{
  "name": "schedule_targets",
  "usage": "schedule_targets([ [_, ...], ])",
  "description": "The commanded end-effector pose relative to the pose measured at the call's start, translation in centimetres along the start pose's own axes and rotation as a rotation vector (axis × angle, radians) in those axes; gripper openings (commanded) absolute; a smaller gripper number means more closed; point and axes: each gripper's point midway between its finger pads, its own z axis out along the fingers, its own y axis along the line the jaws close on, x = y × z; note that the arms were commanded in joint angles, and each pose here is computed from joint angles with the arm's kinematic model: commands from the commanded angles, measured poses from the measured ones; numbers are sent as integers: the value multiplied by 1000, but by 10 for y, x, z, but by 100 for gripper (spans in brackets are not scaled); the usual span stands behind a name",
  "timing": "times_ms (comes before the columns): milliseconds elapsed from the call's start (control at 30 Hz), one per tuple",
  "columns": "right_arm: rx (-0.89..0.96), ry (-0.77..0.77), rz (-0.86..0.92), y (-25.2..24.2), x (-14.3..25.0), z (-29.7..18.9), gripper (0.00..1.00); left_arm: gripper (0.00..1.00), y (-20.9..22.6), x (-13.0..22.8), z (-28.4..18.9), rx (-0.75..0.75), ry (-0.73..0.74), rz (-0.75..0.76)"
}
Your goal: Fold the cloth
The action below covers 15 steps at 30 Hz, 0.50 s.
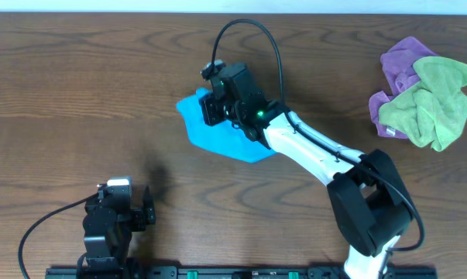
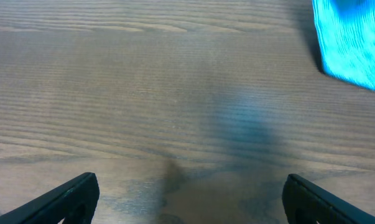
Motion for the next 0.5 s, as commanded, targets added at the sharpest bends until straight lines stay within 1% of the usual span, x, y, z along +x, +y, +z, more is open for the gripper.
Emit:
schedule_targets([
  [0, 98, -62, -10, -21, -8, 9, 1, 95, 2, 1, 1, -15, -1, -1],
  [100, 172, -135, -2, -40, -17, 21, 1, 95, 2, 1, 1, -15, -1, -1],
  [133, 203, -160, 13, -49, -20, 24, 3, 95, 2, 1, 1, -15, -1, -1],
  [167, 225, -184, 21, -55, -23, 26, 10, 95, 2, 1, 1, -15, -1, -1],
  [233, 258, -235, 31, -66, -30, 29, 34, 95, 2, 1, 1, -15, -1, -1],
  [267, 266, -255, 33, -69, -34, 29, 55, 95, 2, 1, 1, -15, -1, -1],
  [300, 276, -267, 35, -72, -36, 27, 63, 95, 2, 1, 1, -15, -1, -1],
  [333, 281, -279, 36, -73, -39, 26, 69, 95, 2, 1, 1, -15, -1, -1],
  [367, 279, -287, 36, -72, -43, 24, 72, 95, 2, 1, 1, -15, -1, -1],
  [467, 248, -271, 33, -65, -44, 20, 76, 95, 2, 1, 1, -15, -1, -1],
])
